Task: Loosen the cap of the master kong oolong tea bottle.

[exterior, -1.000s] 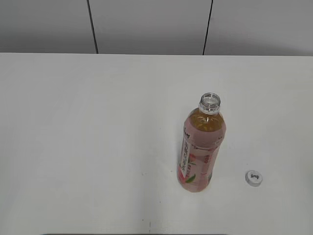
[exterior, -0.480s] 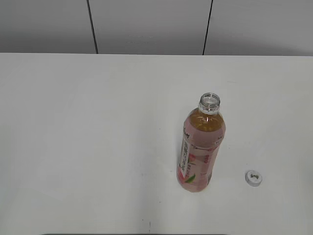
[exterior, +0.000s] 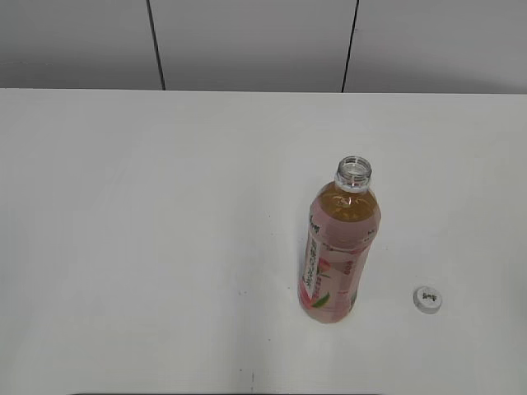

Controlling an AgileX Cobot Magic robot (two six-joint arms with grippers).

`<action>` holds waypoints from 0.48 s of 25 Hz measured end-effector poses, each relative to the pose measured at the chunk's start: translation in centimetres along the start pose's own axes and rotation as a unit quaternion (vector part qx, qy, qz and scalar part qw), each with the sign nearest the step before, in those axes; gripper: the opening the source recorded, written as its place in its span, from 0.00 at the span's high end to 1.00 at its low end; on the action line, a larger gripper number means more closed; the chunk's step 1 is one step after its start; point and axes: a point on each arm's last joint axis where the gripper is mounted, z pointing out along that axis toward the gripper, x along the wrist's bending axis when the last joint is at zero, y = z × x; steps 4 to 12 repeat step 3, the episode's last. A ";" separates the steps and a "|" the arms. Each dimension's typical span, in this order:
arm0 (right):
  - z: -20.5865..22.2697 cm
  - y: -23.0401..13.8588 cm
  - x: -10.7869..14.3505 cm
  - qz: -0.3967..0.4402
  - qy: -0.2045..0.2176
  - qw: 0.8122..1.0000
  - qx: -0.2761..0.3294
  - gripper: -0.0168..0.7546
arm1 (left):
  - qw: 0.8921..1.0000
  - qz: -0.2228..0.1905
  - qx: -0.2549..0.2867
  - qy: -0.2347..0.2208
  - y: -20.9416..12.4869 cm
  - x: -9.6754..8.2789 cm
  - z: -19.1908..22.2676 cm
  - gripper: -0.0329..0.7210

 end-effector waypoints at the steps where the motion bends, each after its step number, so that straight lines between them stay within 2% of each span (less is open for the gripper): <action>1: 0.0 0.0 0.0 0.000 0.000 1.000 0.000 0.40 | 1.000 0.000 0.000 0.000 0.0 0.0 0.0 0.64; 12: 0.0 0.0 0.0 0.000 0.000 1.000 0.000 0.40 | 1.000 0.000 0.000 0.000 0.0 0.0 0.0 0.64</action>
